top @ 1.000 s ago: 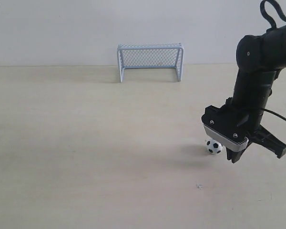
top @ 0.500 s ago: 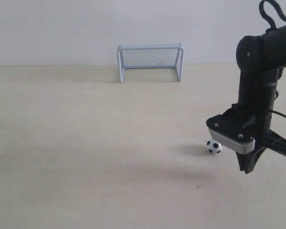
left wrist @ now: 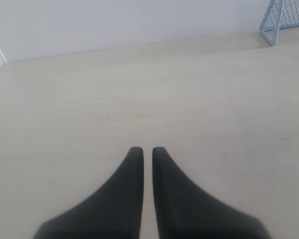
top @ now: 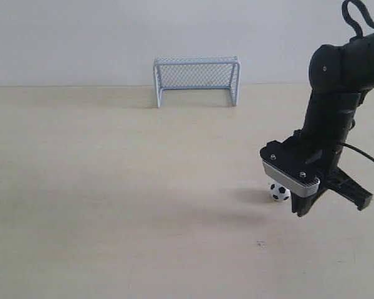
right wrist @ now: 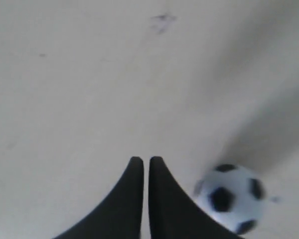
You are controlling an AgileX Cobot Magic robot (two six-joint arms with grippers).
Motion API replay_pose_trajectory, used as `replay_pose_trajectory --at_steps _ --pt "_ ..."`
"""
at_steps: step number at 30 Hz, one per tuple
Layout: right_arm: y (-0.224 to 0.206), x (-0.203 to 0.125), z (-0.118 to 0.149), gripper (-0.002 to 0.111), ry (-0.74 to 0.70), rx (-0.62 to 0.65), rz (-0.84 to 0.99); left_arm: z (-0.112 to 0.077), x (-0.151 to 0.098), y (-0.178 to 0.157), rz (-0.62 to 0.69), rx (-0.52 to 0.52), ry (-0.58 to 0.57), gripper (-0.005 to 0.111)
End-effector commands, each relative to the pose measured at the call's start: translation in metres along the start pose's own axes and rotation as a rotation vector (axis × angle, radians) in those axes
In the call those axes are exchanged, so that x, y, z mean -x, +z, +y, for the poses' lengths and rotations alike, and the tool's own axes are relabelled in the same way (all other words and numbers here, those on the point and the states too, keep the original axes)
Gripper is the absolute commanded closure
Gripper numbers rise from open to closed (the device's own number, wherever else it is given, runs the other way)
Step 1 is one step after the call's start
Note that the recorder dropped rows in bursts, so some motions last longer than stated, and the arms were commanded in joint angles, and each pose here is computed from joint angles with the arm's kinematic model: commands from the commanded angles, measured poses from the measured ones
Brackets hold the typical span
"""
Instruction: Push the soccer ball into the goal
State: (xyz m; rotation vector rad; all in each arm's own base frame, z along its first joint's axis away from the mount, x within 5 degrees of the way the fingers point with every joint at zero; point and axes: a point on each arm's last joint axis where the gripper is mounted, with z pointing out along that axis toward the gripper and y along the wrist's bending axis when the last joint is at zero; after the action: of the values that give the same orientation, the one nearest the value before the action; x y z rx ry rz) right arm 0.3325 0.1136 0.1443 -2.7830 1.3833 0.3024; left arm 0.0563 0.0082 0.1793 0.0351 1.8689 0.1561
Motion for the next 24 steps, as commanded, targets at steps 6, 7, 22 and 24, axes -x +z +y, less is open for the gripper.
replay_pose_trajectory --at_steps 6,7,22,24 --pt "-0.002 -0.003 -0.057 0.108 0.071 -0.556 0.124 0.0 0.002 0.0 -0.005 -0.008 -0.007 0.1" --pt "-0.006 -0.001 -0.049 0.108 0.079 -0.499 0.084 0.0 0.002 0.0 -0.005 -0.008 -0.007 0.1" --pt "-0.093 -0.012 0.034 0.108 0.21 -0.308 0.008 0.0 0.002 0.0 -0.005 -0.008 -0.007 0.1" --pt "-0.099 -0.009 0.038 0.108 0.212 -0.301 0.001 0.0 0.002 0.0 -0.005 -0.008 -0.007 0.1"
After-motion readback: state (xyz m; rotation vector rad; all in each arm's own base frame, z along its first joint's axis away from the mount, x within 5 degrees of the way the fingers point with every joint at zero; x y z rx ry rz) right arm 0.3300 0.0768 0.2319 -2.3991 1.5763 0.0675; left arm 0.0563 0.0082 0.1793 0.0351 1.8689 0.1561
